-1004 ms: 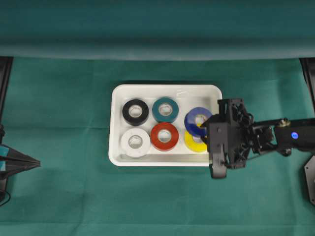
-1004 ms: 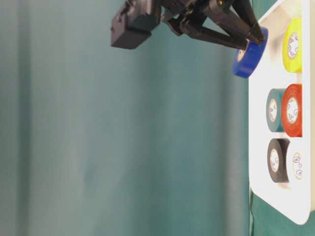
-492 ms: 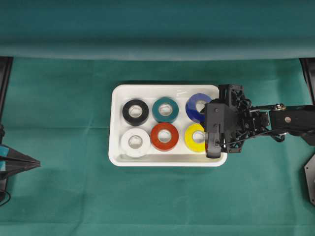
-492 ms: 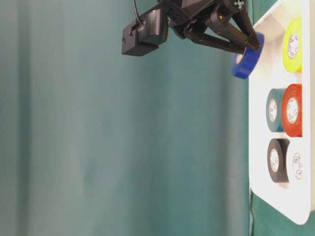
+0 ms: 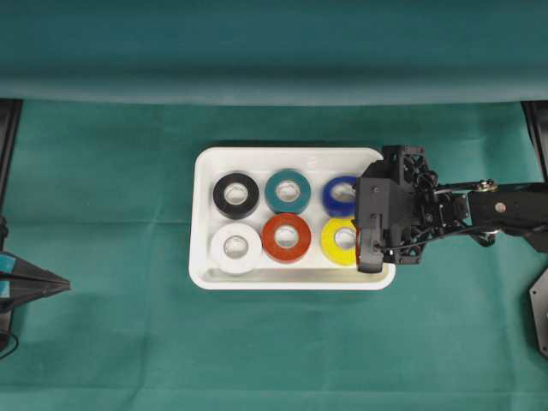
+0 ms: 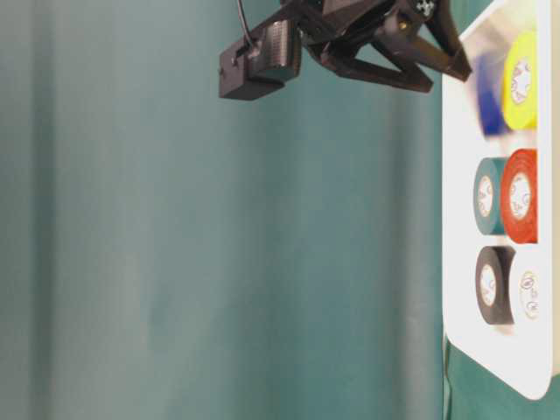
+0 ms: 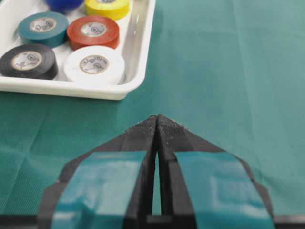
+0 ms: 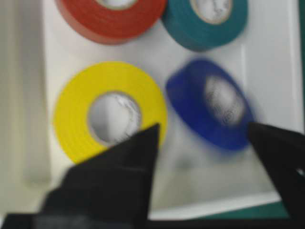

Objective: Put the tape into the white case with the right arm.
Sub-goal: 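Lift the blue roll and place it in the tray's back-right, then open the right gripper and retract it right of the tray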

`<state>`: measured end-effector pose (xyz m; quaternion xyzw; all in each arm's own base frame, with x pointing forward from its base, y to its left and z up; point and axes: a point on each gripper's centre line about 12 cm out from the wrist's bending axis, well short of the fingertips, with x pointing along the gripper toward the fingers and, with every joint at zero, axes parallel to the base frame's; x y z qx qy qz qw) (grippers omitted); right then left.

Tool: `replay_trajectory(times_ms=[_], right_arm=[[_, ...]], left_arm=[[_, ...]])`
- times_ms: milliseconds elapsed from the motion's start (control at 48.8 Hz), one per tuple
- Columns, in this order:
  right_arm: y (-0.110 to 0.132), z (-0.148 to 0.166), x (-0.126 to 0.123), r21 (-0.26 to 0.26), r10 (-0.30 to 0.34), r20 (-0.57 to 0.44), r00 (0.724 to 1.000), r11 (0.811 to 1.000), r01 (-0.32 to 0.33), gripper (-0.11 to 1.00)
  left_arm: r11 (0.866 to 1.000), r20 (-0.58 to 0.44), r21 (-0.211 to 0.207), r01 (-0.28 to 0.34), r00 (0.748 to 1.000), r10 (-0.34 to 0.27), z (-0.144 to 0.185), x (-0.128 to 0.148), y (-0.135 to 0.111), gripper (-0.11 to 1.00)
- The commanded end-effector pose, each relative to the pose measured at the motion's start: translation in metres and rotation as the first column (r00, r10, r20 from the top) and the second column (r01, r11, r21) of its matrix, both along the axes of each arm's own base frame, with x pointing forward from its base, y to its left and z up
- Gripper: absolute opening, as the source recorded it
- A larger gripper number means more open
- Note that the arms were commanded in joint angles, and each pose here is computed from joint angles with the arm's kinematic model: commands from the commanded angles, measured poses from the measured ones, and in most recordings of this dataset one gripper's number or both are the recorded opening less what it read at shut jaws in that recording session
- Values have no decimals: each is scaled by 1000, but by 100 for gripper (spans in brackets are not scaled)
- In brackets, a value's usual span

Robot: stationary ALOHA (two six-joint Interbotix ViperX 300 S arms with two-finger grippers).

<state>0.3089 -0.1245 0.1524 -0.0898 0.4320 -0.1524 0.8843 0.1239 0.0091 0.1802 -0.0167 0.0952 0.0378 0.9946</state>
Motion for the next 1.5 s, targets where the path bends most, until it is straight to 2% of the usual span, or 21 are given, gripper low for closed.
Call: replay_trajectory(times_ms=[0,41,61,143,410,656,881,1086,1189,1476], right_arm=[[-3,10,5,-10,0,30,1000,1000,1,55],[-3,10,5,-10,-3,32,999,1000,3,65],[-3,10,5,-9,-2,33,999,1000,2,66],[-3,10,4,-9,-3,33,999,1000,3,57],[-3,13,-12,-18,-29,22,999,999,29,58],[8,26,-47,-31,-39,67,997,999,41,58],[24,29,-90,-43,-38,123,992,998,44,58],[35,39,-119,-28,-71,235,969,996,80,57],[38,42,-126,-5,-99,278,956,995,104,57],[39,36,-128,17,-110,273,956,994,110,57]], left_arm=[[1000,17,1,-3,1000,3,6,1,1,0],[1000,17,1,-3,1000,3,6,1,1,0],[1000,17,1,-3,1000,3,6,1,1,0],[1000,17,1,-3,1000,3,6,1,1,0],[1000,17,1,-2,1000,2,6,1,0,0],[1000,17,1,-2,1000,2,6,1,0,0],[1000,17,1,-3,1000,3,6,1,1,0],[1000,15,1,-3,1000,3,5,1,1,0],[1000,15,1,-3,1000,3,5,1,1,0],[1000,17,1,-3,1000,3,6,1,1,0]])
